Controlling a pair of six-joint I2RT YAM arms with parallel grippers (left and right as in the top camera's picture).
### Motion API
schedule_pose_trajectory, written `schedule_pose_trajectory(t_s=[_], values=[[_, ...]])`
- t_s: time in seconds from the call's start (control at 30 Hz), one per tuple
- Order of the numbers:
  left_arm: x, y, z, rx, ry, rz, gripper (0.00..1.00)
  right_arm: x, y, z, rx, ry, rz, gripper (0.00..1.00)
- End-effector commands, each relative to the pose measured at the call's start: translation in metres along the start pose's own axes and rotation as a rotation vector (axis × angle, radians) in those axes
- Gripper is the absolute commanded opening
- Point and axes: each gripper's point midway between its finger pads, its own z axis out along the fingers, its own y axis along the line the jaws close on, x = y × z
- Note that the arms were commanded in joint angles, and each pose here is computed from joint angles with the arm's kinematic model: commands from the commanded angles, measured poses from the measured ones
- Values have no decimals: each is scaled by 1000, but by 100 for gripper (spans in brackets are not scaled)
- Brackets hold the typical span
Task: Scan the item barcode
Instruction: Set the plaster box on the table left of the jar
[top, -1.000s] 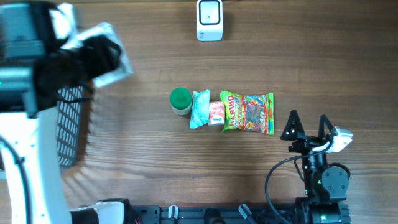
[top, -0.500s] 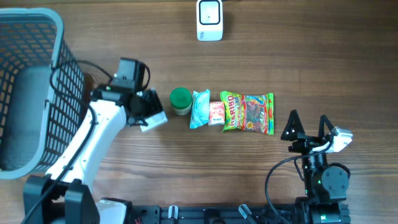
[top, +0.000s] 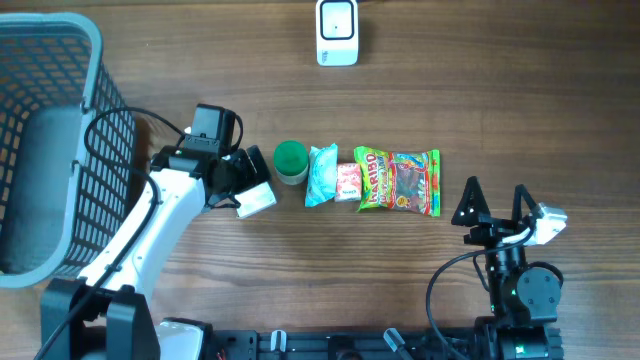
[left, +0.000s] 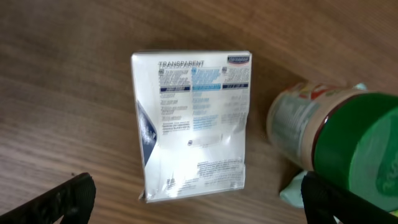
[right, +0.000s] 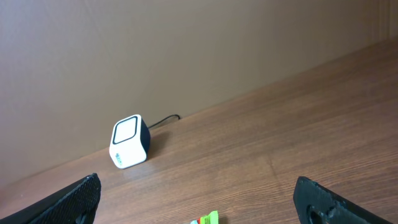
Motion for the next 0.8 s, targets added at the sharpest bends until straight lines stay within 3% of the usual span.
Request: schedule_pose_trajectory(t_s=[0.0, 0.13, 0.27, 0.43, 0.53, 0.6, 0.77], values=[[-36, -29, -55, 89, -141, 21, 100, -1, -1, 0, 7, -8, -13, 100], [-71, -72, -140, 225, -346, 106, 100, -1, -1, 0, 7, -8, -13, 100], [-113, -99, -261, 264, -702, 147, 100, -1, -1, 0, 7, -8, -13, 100], [-137, -114, -389, 352, -1049, 157, 100, -1, -1, 0, 7, -8, -13, 100], [-142, -117, -443, 398, -1202, 191, 100, -1, -1, 0, 7, -8, -13, 100], [-147, -113, -464, 361, -1287, 207, 100, -1, -1, 0, 7, -8, -13, 100], [-161, -87, -498, 96, -1473, 256, 100, -1, -1, 0, 7, -8, -13, 100]])
